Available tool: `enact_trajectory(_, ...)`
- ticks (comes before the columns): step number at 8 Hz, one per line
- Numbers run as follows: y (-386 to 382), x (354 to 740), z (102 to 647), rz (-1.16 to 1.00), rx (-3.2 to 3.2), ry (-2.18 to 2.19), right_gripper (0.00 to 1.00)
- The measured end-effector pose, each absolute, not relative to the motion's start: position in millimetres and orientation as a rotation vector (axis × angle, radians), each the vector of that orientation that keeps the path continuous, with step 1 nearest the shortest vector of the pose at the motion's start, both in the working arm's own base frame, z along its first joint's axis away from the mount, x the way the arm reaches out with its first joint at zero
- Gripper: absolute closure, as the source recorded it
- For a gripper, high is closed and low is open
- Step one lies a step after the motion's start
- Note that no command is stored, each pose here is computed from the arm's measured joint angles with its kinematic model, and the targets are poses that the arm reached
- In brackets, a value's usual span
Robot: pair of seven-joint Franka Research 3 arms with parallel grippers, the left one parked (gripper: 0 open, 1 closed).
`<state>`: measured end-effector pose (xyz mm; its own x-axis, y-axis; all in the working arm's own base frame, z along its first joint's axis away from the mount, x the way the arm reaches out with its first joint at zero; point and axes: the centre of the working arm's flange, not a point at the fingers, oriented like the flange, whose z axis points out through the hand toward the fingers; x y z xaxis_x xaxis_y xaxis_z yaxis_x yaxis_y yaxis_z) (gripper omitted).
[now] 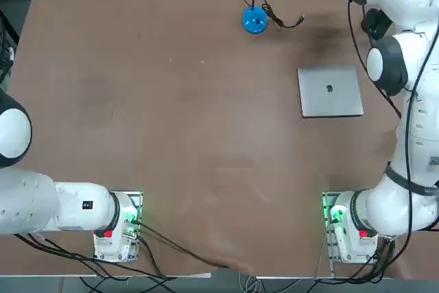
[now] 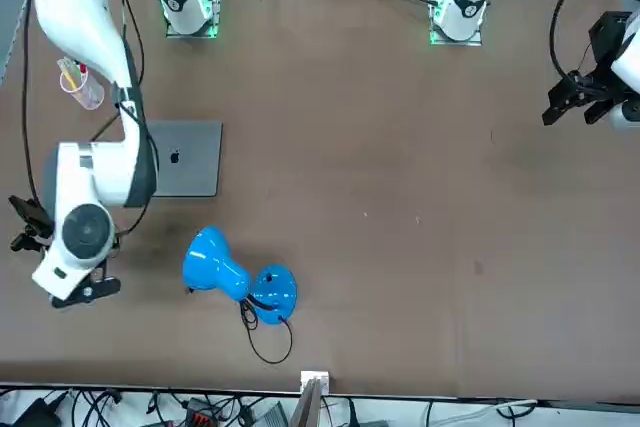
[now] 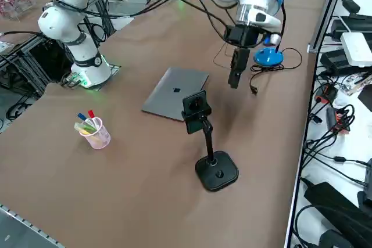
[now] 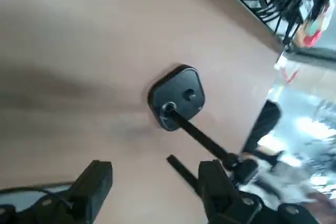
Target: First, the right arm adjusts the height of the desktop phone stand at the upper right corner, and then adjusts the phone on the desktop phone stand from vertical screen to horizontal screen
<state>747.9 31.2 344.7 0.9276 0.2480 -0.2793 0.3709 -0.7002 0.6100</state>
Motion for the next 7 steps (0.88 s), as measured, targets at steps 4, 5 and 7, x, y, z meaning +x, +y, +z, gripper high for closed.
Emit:
enact_trajectory(4, 20, 750, 276, -0.467, 2.157, 0.812, 0.00)
enact_trajectory(5, 16, 752, 270, -0.506, 2.115, 0.896, 0.00)
enact_trajectory(7, -8, 753, 257, -0.612, 2.045, 1.049, 0.00)
